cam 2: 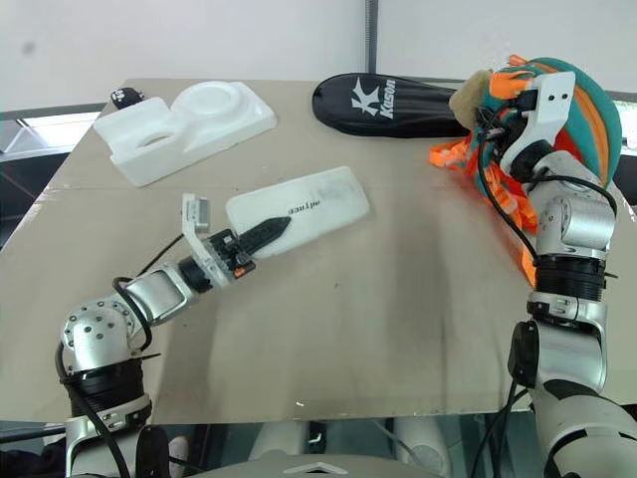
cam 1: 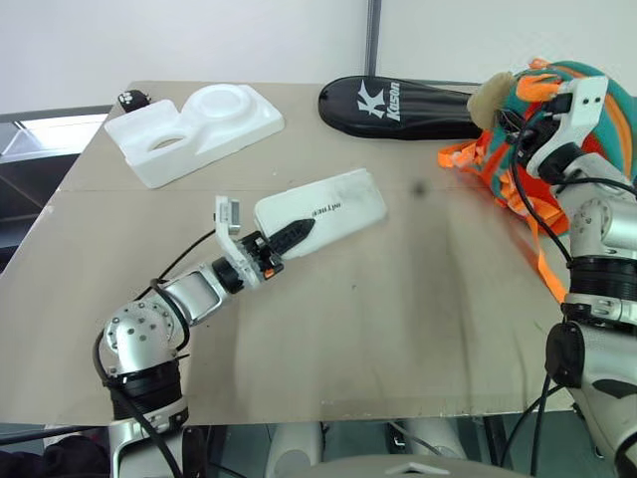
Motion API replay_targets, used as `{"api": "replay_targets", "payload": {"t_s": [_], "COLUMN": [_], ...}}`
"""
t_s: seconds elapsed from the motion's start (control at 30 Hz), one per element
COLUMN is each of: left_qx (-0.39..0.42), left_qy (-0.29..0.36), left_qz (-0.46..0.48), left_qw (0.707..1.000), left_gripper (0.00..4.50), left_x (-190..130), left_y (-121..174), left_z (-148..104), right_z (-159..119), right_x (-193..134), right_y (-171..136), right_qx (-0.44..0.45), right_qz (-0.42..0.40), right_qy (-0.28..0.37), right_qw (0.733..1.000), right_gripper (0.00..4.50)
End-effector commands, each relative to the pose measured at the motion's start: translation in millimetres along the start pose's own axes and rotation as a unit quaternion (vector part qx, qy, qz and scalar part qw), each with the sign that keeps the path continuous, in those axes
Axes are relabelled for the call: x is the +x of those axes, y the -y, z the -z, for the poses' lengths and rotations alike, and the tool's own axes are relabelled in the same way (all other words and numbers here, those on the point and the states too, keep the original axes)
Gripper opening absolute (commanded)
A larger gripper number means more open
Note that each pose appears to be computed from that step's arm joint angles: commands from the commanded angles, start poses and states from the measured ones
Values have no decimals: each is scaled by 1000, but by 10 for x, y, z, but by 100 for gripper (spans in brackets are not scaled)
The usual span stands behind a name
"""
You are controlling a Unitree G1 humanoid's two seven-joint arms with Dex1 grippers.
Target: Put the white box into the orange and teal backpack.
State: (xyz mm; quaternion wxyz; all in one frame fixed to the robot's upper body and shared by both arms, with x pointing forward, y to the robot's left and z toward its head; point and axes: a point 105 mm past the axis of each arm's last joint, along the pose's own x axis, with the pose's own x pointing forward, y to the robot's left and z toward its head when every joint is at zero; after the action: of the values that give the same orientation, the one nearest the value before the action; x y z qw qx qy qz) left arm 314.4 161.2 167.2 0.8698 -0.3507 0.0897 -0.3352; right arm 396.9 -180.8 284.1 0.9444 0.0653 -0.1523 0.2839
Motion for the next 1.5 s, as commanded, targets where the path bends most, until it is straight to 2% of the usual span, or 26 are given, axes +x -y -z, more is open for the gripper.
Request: {"api": "replay_targets", "payload": {"t_s": [0.03, 0.2, 0.27, 0.4, 0.47, 0.53, 0.77, 0.97, 1.1, 1.17, 1.33, 1.5], "left_qx": [101, 140, 169, 213, 235, 260, 347, 404, 426, 415, 412, 428], "left_qy": [113, 151, 155, 108, 76, 53, -34, -85, -119, -105, -130, -175], "left_qz": [38, 29, 42, 70, 91, 107, 125, 153, 185, 210, 239, 260], "left_qw": [988, 978, 972, 969, 965, 958, 929, 898, 877, 879, 869, 848], "left_gripper": [110, 110, 110, 110, 110, 110, 110, 110, 110, 110, 110, 110], "left_x": [-97, -230, -340, -510, -610, -685, -793, -715, -705, -705, -709, -650], "left_y": [252, 269, 359, 498, 554, 608, 651, 691, 725, 818, 894, 937], "left_z": [-544, -851, -961, -901, -833, -799, -811, -812, -745, -802, -794, -686], "right_z": [-620, -552, -460, -161, 28, 81, 28, 56, 76, 108, 143, 120], "right_x": [35, -5, -36, -177, -272, -353, -502, -534, -550, -543, -538, -567], "right_y": [-693, -1019, -1193, -1401, -1413, -1412, -1417, -1388, -1406, -1395, -1385, -1436], "right_qx": [17, 26, 28, 31, 17, 25, 19, 3, -2, -3, -10, -13], "right_qz": [-171, -245, -283, -331, -339, -348, -371, -374, -377, -371, -366, -375], "right_qy": [97, 68, 43, -28, -71, -88, -105, -119, -124, -130, -139, -141], "right_qw": [980, 967, 958, 943, 938, 933, 923, 920, 918, 919, 920, 916], "right_gripper": [5, 5, 5, 5, 5, 5, 5, 5, 5, 5, 5, 5]}}
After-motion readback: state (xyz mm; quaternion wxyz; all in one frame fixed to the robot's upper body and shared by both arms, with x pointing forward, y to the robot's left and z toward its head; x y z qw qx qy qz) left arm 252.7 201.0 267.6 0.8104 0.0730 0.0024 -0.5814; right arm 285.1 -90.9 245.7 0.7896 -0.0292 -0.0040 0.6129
